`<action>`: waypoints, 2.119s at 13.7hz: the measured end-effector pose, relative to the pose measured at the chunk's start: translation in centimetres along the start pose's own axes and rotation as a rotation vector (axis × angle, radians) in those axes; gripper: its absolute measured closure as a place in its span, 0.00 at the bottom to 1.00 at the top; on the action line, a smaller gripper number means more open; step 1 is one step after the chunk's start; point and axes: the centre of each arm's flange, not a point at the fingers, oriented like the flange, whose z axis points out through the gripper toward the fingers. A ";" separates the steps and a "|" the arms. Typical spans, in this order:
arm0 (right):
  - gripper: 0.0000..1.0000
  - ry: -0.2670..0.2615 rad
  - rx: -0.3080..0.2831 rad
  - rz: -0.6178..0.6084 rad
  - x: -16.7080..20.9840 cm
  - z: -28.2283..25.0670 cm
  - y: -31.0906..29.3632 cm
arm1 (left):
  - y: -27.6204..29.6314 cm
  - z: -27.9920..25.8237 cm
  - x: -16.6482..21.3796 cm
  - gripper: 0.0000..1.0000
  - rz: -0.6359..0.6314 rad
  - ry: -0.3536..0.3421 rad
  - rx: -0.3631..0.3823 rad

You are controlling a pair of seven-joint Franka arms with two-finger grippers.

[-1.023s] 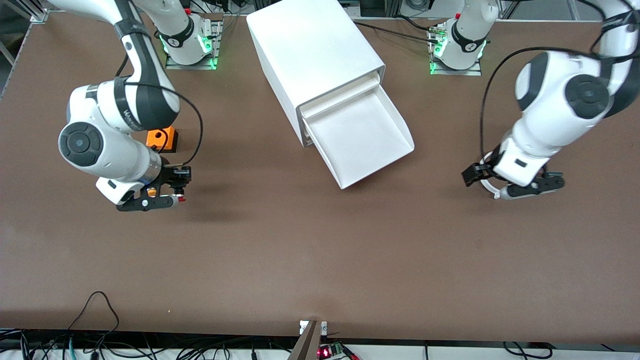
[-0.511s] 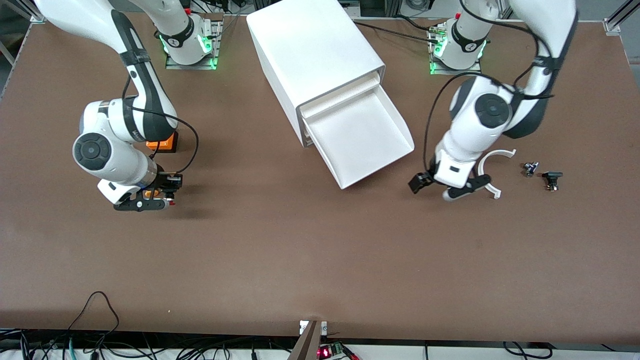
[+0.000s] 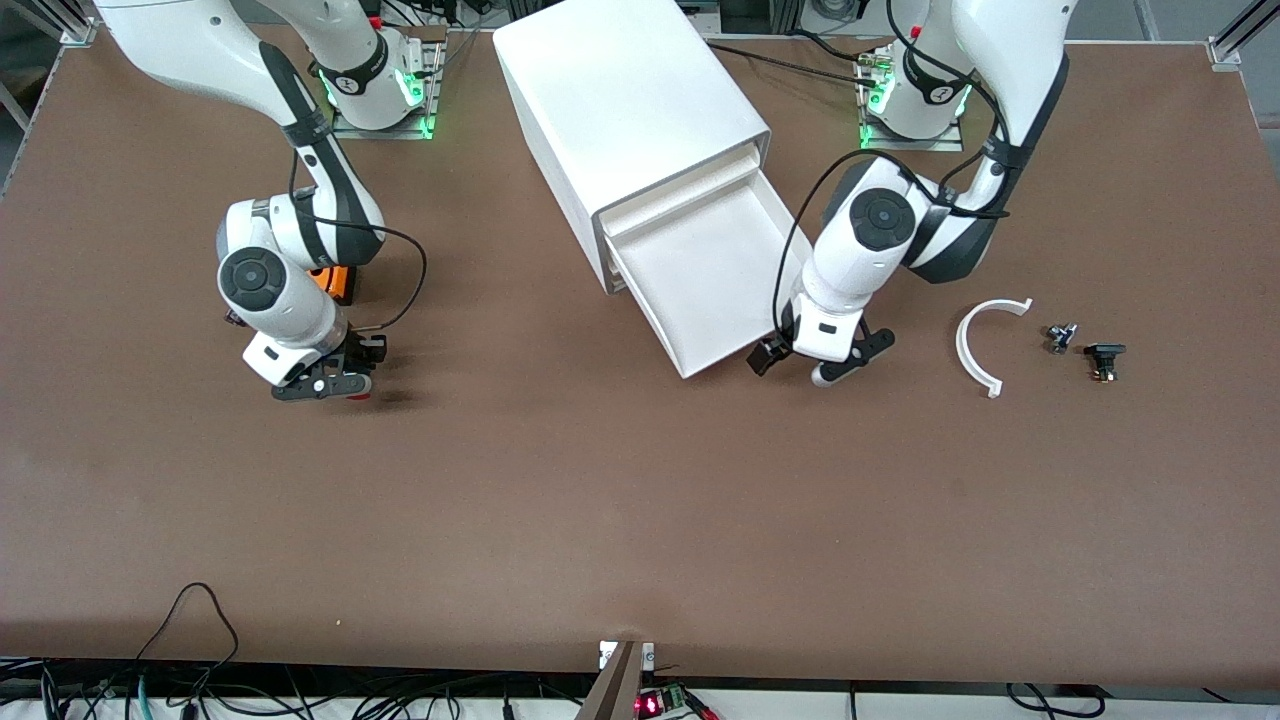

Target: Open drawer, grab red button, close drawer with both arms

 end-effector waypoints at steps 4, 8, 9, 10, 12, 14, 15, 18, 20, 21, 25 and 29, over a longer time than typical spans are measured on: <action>0.55 0.007 -0.044 -0.063 -0.2 0.2 -0.2 | 0.8 0.9 -4.1 0.00 -0.086 -0.128 -0.029; 0.16 0.044 -0.043 -0.046 1.0 -1.8 -0.5 | 1.0 1.4 -7.4 0.00 -0.116 -0.206 -0.030; 0.07 0.043 -0.044 -0.037 1.3 -2.7 -0.8 | 0.8 1.5 -8.3 0.00 -0.105 -0.217 -0.017; 0.00 0.036 -0.048 -0.029 1.7 -3.8 -1.1 | 0.8 1.5 -9.2 0.00 -0.090 -0.230 -0.001; 0.00 0.006 -0.063 -0.016 2.6 -6.8 -1.6 | 1.0 1.0 -11.4 0.00 -0.052 -0.249 0.018; 0.00 -0.027 -0.084 -0.009 4.0 -11.1 -2.1 | 1.1 0.4 -13.3 0.00 -0.018 -0.259 0.029; 0.00 -0.041 -0.095 0.000 4.7 -13.6 -2.0 | 0.9 0.3 -13.8 0.00 -0.009 -0.261 0.036; 0.00 -0.084 -0.103 0.039 6.0 -20.7 -1.7 | 0.2 0.6 -14.6 0.00 0.002 -0.274 0.069; 0.00 -0.128 -0.047 0.102 6.1 -26.3 -1.5 | 0.5 0.6 -16.3 0.00 0.032 -0.290 0.079; 0.00 -0.143 -0.025 0.143 5.9 -29.3 -1.2 | 0.7 0.5 -17.3 0.00 0.048 -0.296 0.080; 0.00 -0.129 0.005 0.254 5.1 -36.0 -0.5 | 0.8 0.1 -17.7 0.00 0.053 -0.296 0.075; 0.00 -0.136 0.011 0.373 5.1 -36.0 6.1 | 0.0 -2.0 -11.2 0.00 -0.053 -0.246 0.022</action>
